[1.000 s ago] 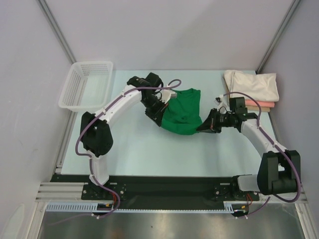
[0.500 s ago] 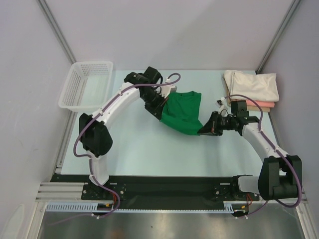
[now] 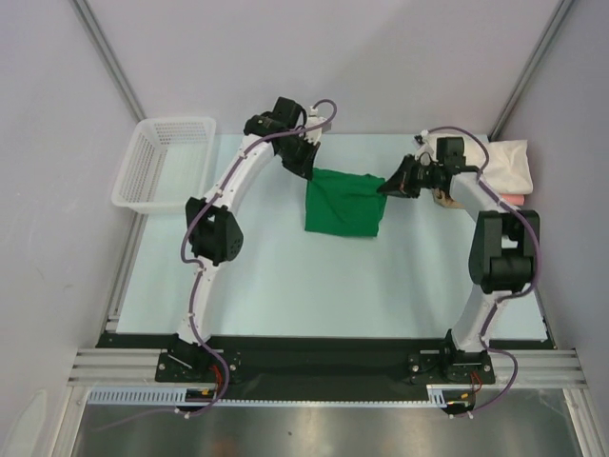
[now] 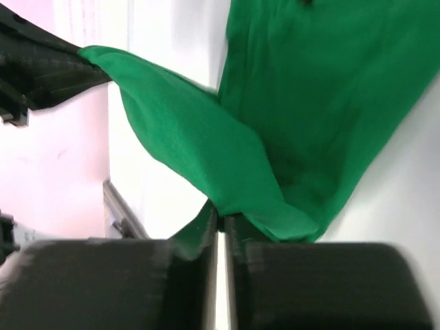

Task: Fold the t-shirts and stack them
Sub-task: Fold the tshirt, then neatly place the folded tshirt to the corner

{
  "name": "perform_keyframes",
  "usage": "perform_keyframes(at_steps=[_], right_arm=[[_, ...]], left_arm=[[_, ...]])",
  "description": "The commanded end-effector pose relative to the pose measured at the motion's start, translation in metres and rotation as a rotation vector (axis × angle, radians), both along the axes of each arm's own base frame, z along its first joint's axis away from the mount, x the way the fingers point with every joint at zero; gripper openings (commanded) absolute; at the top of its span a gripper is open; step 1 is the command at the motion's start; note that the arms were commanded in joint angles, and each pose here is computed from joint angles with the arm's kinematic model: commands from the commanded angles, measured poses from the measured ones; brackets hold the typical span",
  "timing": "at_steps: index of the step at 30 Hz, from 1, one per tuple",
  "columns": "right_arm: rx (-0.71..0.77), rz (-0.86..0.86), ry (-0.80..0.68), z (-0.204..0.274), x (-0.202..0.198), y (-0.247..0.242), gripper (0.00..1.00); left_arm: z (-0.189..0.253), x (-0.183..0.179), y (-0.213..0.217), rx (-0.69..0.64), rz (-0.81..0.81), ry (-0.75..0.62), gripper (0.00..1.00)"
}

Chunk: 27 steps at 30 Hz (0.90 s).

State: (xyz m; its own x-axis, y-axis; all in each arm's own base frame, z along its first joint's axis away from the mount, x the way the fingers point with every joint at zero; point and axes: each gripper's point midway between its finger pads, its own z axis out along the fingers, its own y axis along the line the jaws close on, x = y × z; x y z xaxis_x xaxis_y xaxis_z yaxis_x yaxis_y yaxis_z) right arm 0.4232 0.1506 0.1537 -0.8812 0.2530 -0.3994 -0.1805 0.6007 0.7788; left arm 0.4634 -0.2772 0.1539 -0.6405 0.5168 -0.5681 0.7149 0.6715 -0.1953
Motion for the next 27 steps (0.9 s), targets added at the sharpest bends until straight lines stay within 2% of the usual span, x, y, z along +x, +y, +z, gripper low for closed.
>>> perform_keyframes(at_steps=[1, 2, 3, 5, 6, 9, 10, 12, 13, 14, 15, 16, 17, 19, 20, 23, 27], right_arm=[[-0.046, -0.006, -0.113, -0.006, 0.059, -0.002, 0.16], [-0.070, -0.022, -0.118, -0.011, 0.070, -0.004, 0.26], [-0.088, -0.034, -0.118, -0.015, 0.079, -0.006, 0.44], [-0.110, -0.040, -0.139, -0.018, 0.096, -0.007, 0.57], [-0.110, -0.042, -0.148, -0.014, 0.100, -0.007, 0.60], [-0.113, -0.041, -0.154, -0.006, 0.097, -0.014, 0.67], [-0.139, -0.032, -0.157, -0.008, 0.091, -0.018, 0.68], [-0.168, -0.022, -0.120, -0.020, 0.076, -0.024, 0.70], [-0.182, -0.005, -0.115, -0.028, 0.070, -0.024, 0.71], [-0.185, 0.002, -0.078, -0.042, 0.059, -0.024, 0.72], [-0.190, -0.027, -0.055, -0.050, 0.058, -0.039, 0.73], [-0.190, -0.035, -0.037, -0.055, 0.055, -0.043, 0.73], [-0.181, -0.032, -0.013, -0.063, 0.052, -0.044, 0.74], [-0.146, -0.014, 0.018, -0.067, 0.049, -0.045, 0.73], [-0.133, -0.005, 0.049, -0.072, 0.046, -0.045, 0.74], [-0.087, -0.018, 0.082, -0.084, 0.055, -0.049, 0.76], [-0.014, -0.018, 0.123, -0.094, 0.056, -0.044, 0.76]], left_arm=[[0.019, 0.057, -0.006, -0.028, 0.093, -0.208, 0.26], [0.023, 0.077, -0.012, -0.055, 0.109, -0.291, 0.45], [0.026, 0.087, -0.013, -0.059, 0.122, -0.331, 0.66], [0.045, 0.108, -0.018, -0.096, 0.140, -0.430, 0.72], [0.049, 0.110, -0.019, -0.100, 0.145, -0.449, 0.75], [0.061, 0.112, -0.011, -0.096, 0.157, -0.501, 0.77], [0.082, 0.107, -0.006, -0.107, 0.149, -0.539, 0.77], [0.081, 0.096, 0.001, -0.126, 0.119, -0.490, 0.77], [0.079, 0.092, 0.000, -0.160, 0.103, -0.442, 0.74], [0.098, 0.079, -0.012, -0.267, 0.024, -0.399, 0.72], [0.088, 0.073, -0.006, -0.299, 0.022, -0.318, 0.72], [0.088, 0.061, -0.011, -0.381, 0.023, -0.219, 0.71], [0.075, 0.036, -0.021, -0.481, -0.048, -0.072, 0.70], [0.069, 0.013, -0.026, -0.573, -0.073, 0.077, 0.68], [0.051, 0.000, -0.027, -0.577, -0.082, 0.154, 0.67], [0.021, -0.020, -0.029, -0.561, -0.083, 0.273, 0.67], [-0.006, -0.027, -0.027, -0.496, -0.059, 0.317, 0.67]])
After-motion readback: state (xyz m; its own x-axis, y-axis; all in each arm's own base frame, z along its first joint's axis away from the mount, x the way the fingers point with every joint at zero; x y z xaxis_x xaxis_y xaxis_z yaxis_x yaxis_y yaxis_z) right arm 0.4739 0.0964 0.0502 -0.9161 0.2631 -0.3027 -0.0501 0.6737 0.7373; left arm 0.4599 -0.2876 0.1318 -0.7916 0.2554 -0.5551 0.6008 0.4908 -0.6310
